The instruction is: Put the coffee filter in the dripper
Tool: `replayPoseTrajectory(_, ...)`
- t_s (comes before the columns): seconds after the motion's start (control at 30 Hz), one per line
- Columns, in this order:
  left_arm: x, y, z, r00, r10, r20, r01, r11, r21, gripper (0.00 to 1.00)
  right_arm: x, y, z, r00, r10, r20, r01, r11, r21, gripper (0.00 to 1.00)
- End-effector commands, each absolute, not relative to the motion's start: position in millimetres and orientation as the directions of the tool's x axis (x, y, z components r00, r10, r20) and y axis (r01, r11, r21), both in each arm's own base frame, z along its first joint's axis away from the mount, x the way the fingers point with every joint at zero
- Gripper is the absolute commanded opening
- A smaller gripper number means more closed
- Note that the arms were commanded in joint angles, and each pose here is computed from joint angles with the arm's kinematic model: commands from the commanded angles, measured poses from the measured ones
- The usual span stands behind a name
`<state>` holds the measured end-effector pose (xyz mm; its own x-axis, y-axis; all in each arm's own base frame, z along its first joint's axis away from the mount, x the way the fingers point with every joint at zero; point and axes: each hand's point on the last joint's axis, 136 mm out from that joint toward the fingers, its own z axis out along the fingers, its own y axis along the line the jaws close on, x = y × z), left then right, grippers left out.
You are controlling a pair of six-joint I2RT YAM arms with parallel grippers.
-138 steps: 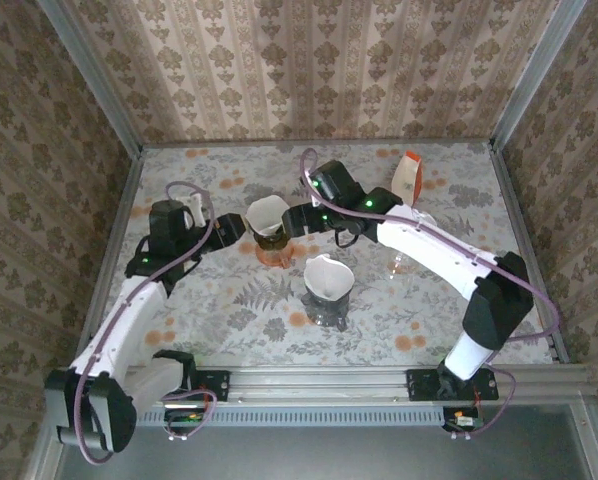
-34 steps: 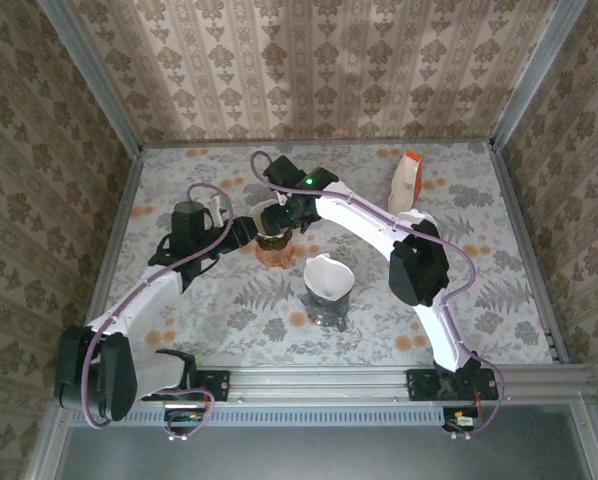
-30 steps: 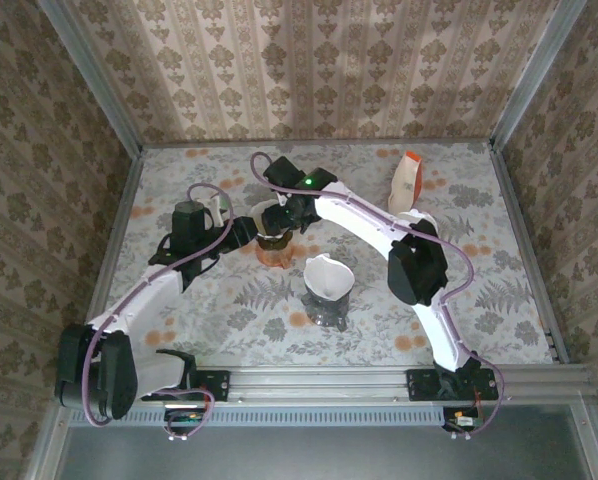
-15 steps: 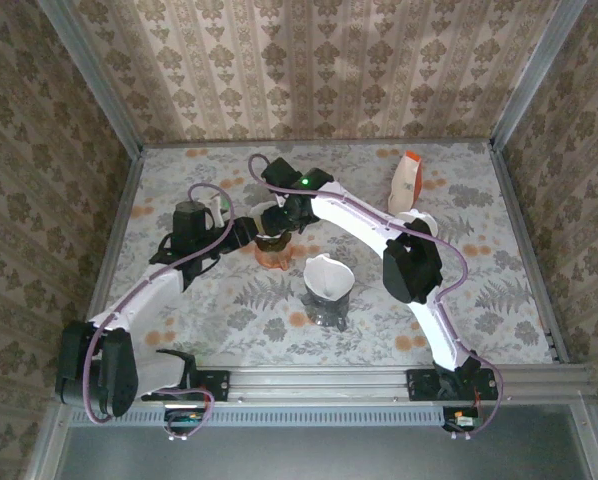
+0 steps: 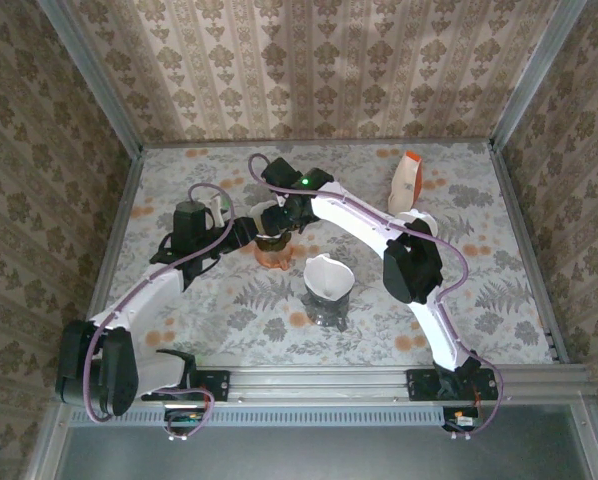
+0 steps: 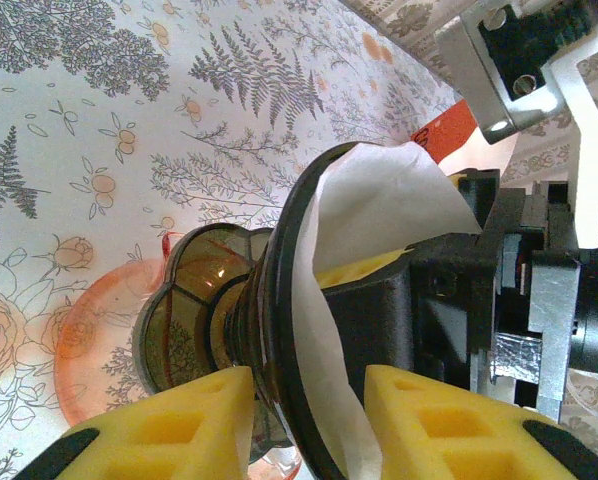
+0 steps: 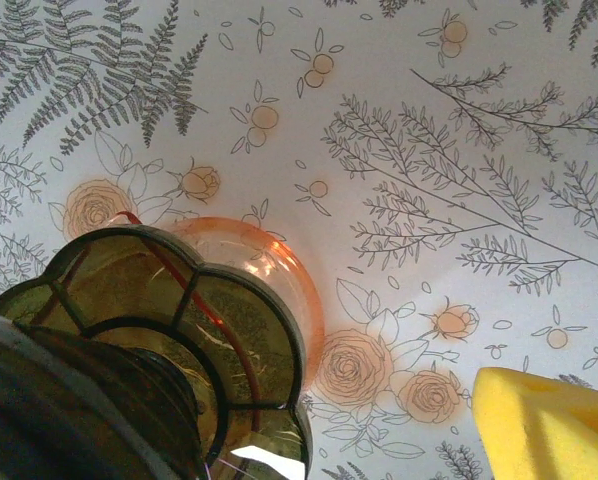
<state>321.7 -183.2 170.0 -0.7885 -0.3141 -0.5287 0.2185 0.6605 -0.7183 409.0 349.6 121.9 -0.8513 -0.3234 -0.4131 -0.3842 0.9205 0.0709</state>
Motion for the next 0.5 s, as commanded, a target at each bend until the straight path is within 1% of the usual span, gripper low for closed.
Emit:
replayPoseTrajectory(0.0, 319.3, -187.0, 164.6, -0.799, -0.310, -0.516, 0.219, 0.649, -0.729, 0.36, 411.3, 344.0, 154.0, -0.820, -0.315, -0.479, -0.384, 0.922, 0.051, 0.88)
replayPoseTrajectory(0.17, 319.0, -187.0, 163.8, -0.799, -0.312, -0.513, 0.216, 0.648, -0.730, 0.35, 411.2, 341.6, 175.1, -0.804, -0.298, -0.515, -0.380, 0.923, 0.060, 0.88)
replayPoseTrajectory(0.47, 319.4, -186.9, 164.8, -0.797, -0.314, -0.516, 0.217, 0.647, -0.730, 0.36, 405.6, 330.7, 229.0, -0.753, -0.246, -0.610, -0.369, 0.926, 0.082, 0.88)
